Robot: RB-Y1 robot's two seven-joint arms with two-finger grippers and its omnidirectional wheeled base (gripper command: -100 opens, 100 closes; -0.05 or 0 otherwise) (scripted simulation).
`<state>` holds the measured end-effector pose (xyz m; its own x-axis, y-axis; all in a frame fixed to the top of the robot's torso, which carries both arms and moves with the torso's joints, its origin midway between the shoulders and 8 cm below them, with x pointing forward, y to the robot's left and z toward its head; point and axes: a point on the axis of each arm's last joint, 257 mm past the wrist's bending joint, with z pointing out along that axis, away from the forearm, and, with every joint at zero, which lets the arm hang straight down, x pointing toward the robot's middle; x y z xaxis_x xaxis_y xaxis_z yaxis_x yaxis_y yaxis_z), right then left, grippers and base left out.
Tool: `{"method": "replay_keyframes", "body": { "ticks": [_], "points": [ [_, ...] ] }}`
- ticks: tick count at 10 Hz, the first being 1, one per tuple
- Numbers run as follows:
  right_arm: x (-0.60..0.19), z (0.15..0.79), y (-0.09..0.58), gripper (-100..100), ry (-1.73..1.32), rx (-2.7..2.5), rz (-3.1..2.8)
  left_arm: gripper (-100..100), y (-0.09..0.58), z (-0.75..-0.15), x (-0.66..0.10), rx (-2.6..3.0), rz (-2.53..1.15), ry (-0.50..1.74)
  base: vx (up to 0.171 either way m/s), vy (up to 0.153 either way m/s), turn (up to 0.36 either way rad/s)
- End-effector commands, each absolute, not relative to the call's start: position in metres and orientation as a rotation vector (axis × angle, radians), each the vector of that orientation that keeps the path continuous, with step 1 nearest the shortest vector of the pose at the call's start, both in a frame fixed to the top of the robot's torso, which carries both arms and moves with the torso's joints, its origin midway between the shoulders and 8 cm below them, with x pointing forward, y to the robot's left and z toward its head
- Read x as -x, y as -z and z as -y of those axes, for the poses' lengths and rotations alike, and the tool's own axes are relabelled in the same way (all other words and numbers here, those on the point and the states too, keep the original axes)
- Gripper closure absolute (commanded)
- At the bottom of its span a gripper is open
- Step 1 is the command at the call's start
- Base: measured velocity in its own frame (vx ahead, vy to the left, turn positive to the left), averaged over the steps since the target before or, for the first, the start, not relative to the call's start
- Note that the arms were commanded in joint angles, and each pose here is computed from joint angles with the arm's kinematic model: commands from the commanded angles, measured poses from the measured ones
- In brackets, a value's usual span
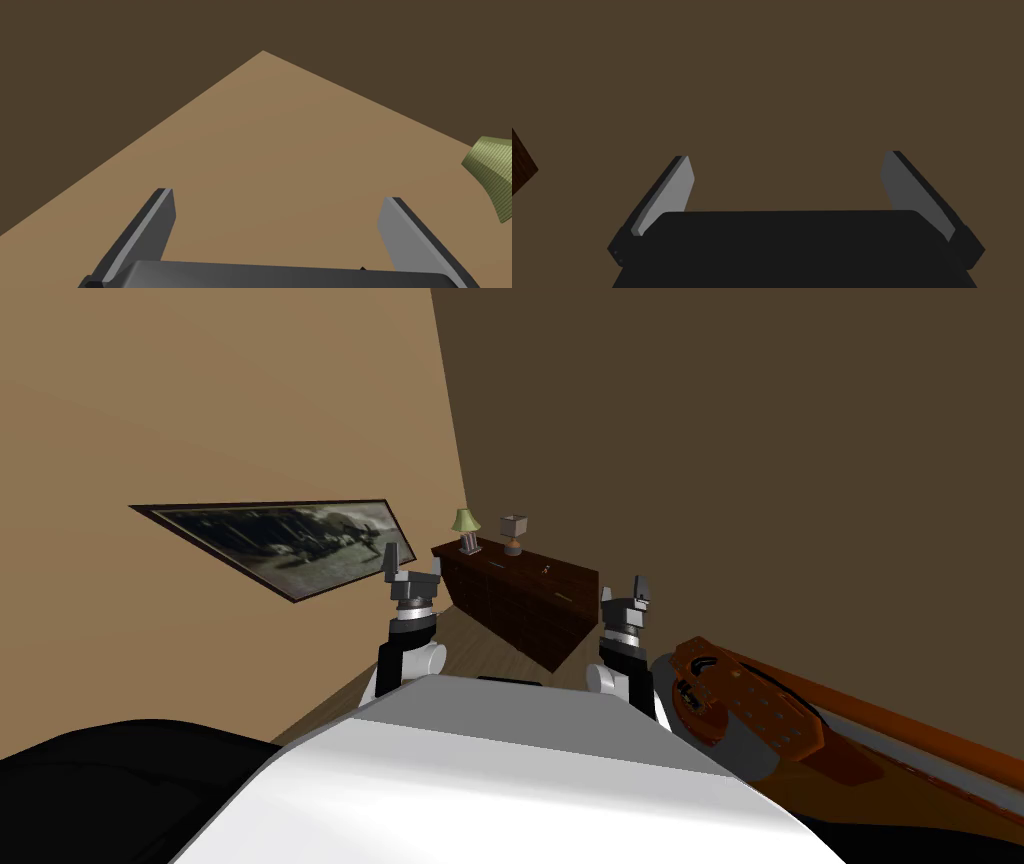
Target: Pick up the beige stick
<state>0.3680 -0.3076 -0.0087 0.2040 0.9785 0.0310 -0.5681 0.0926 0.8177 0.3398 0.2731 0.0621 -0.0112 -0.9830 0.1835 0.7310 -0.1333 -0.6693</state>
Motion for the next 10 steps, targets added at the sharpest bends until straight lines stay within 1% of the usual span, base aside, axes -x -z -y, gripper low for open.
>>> {"method": "replay_keyframes", "body": {
  "ticks": [1, 4, 7, 10],
  "points": [
    [-0.371, 0.301, 0.011, -100, -1.270, -0.787, -0.671, 0, -0.062, -0.273, -0.340, 0.727, -0.455, 1.565, -0.025, 0.016, -0.025],
    [-0.377, 0.289, 0.018, -100, -1.273, -0.729, -0.750, 0, -0.062, -0.273, -0.340, 0.727, -0.455, 1.565, -0.080, 0.024, -0.028],
    [-0.385, 0.275, 0.034, -100, -1.270, -0.663, -0.850, 0, -0.062, -0.273, -0.340, 0.727, -0.455, 1.565, -0.087, 0.052, -0.030],
    [-0.393, 0.261, 0.058, -100, -1.258, -0.599, -0.962, 0, -0.062, -0.273, -0.340, 0.727, -0.455, 1.565, -0.069, 0.035, -0.022]
  ]
}}
